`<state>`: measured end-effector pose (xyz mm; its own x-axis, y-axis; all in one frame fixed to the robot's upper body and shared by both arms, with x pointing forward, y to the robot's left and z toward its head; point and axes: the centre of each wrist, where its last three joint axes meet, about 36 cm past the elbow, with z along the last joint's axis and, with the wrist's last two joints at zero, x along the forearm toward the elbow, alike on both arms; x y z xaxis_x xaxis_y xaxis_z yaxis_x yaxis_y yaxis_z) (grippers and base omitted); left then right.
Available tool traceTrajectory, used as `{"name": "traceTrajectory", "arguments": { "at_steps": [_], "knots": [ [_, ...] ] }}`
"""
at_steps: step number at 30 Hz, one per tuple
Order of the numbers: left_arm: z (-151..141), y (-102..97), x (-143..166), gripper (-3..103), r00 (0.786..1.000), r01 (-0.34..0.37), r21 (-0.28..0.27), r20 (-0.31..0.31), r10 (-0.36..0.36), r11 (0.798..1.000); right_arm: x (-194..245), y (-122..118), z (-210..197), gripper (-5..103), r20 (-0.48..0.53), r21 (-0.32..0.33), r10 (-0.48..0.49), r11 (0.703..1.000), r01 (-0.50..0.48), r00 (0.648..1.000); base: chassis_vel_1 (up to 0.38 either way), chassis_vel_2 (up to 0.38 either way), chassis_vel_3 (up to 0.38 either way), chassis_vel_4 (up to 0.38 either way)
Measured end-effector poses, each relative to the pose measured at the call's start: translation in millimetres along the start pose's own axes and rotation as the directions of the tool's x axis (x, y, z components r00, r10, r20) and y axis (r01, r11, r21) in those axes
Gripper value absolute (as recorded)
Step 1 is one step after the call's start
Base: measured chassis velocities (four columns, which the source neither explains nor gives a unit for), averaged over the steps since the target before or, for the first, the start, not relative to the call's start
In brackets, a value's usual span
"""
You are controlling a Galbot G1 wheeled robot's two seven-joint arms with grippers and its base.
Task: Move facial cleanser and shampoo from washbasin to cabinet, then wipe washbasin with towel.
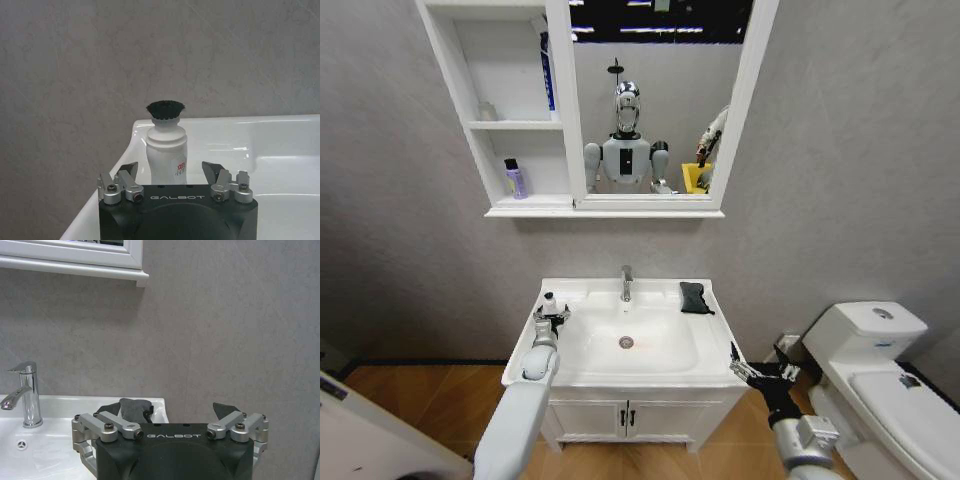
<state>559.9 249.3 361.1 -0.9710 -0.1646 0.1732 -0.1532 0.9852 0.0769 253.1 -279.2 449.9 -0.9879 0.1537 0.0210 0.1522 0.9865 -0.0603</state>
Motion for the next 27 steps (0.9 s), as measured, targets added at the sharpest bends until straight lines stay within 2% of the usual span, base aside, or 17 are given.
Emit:
{"name": "traceTrajectory", "arguments": {
  "at_steps": [3, 4, 6, 7, 9, 15, 17, 18, 19, 20, 21, 23, 24, 25, 26, 27],
  "knots": [
    [-5, 2.7, 0, 61, 1.000, 0.006, 0.007, 0.009, -0.006, 1.000, 0, 0, 1, 100, 0.000, 0.000, 0.002, 1.000, -0.002, 1.000, 0.000, 0.000, 0.000, 0.000],
    [-5, 2.7, 0, 61, 1.000, 0.006, 0.007, 0.009, -0.006, 1.000, 0, 0, 1, 100, 0.000, 0.000, 0.002, 1.000, -0.002, 1.000, 0.000, 0.000, 0.000, 0.000],
    [-7, 5.8, 1, 50, 1.000, 0.007, 0.005, 0.015, -0.007, 1.000, 0, 0, 1, 100, 0.001, 0.000, 0.003, 1.000, -0.003, 1.000, 0.000, 0.000, 0.000, 0.000],
    [-7, 5.8, 1, 50, 1.000, 0.007, 0.005, 0.015, -0.007, 1.000, 0, 0, 1, 100, 0.001, 0.000, 0.003, 1.000, -0.003, 1.000, 0.000, 0.000, 0.000, 0.000],
    [-12, 9.4, 8, 40, 1.000, 0.015, 0.009, 0.026, -0.016, 1.000, -1, 1, 1, 100, 0.004, -0.005, 0.005, 1.000, -0.005, 1.000, 0.000, 0.000, 0.000, 0.000],
    [-31, 26.9, 31, 36, 0.998, 0.015, -0.017, 0.063, -0.014, 1.000, -6, 2, 0, 100, 0.015, -0.010, 0.003, 1.000, -0.003, 1.000, 0.000, 0.000, 0.000, 0.000],
    [-62, 35.9, 50, 36, 0.995, 0.008, -0.022, 0.099, -0.006, 1.000, -7, 4, 0, 100, 0.018, -0.013, -0.001, 1.000, 0.001, 1.000, 0.000, 0.000, 0.000, 0.000],
    [-62, 35.9, 50, 36, 0.995, 0.008, -0.022, 0.099, -0.006, 1.000, -7, 4, 0, 100, 0.018, -0.013, -0.001, 1.000, 0.001, 1.000, 0.000, 0.000, 0.000, 0.000],
    [-89, 38.1, 64, 36, 0.993, -0.003, -0.006, 0.121, 0.003, 1.000, -8, 4, 0, 100, 0.016, -0.013, -0.003, 1.000, 0.004, 1.000, 0.000, 0.000, 0.000, 0.000],
    [-89, 38.1, 64, 36, 0.993, -0.003, -0.006, 0.121, 0.003, 1.000, -8, 4, 0, 100, 0.016, -0.013, -0.003, 1.000, 0.004, 1.000, 0.000, 0.000, 0.000, 0.000],
    [-131, 38.2, 85, 36, 0.989, -0.029, 0.016, 0.147, 0.026, 0.999, -9, 5, 1, 100, 0.014, -0.013, -0.006, 1.000, 0.006, 1.000, 0.000, 0.000, 0.000, 0.000],
    [-185, 38.7, 114, 36, 0.988, -0.051, 0.040, 0.146, 0.045, 0.998, -9, 7, 3, 100, 0.009, -0.013, -0.010, 1.000, 0.010, 1.000, 0.000, 0.000, 0.000, 0.000],
    [-185, 38.7, 114, 36, 0.988, -0.051, 0.040, 0.146, 0.045, 0.998, -9, 7, 3, 100, 0.009, -0.013, -0.010, 1.000, 0.010, 1.000, 0.000, 0.000, 0.000, 0.000],
    [-211, 40.8, 130, 36, 0.989, -0.074, 0.048, 0.134, 0.067, 0.996, -8, 8, 4, 100, 0.008, -0.014, -0.011, 1.000, 0.011, 1.000, 0.000, 0.000, 0.000, 0.000],
    [-211, 40.8, 130, 36, 0.989, -0.074, 0.048, 0.134, 0.067, 0.996, -8, 8, 4, 100, 0.008, -0.014, -0.011, 1.000, 0.011, 1.000, 0.000, 0.000, 0.000, 0.000],
    [-236, 45.8, 145, 36, 0.988, -0.101, 0.047, 0.125, 0.094, 0.994, -8, 8, 4, 100, 0.006, -0.015, -0.011, 1.000, 0.011, 1.000, 0.000, 0.000, 0.000, 0.000]
  ]
}}
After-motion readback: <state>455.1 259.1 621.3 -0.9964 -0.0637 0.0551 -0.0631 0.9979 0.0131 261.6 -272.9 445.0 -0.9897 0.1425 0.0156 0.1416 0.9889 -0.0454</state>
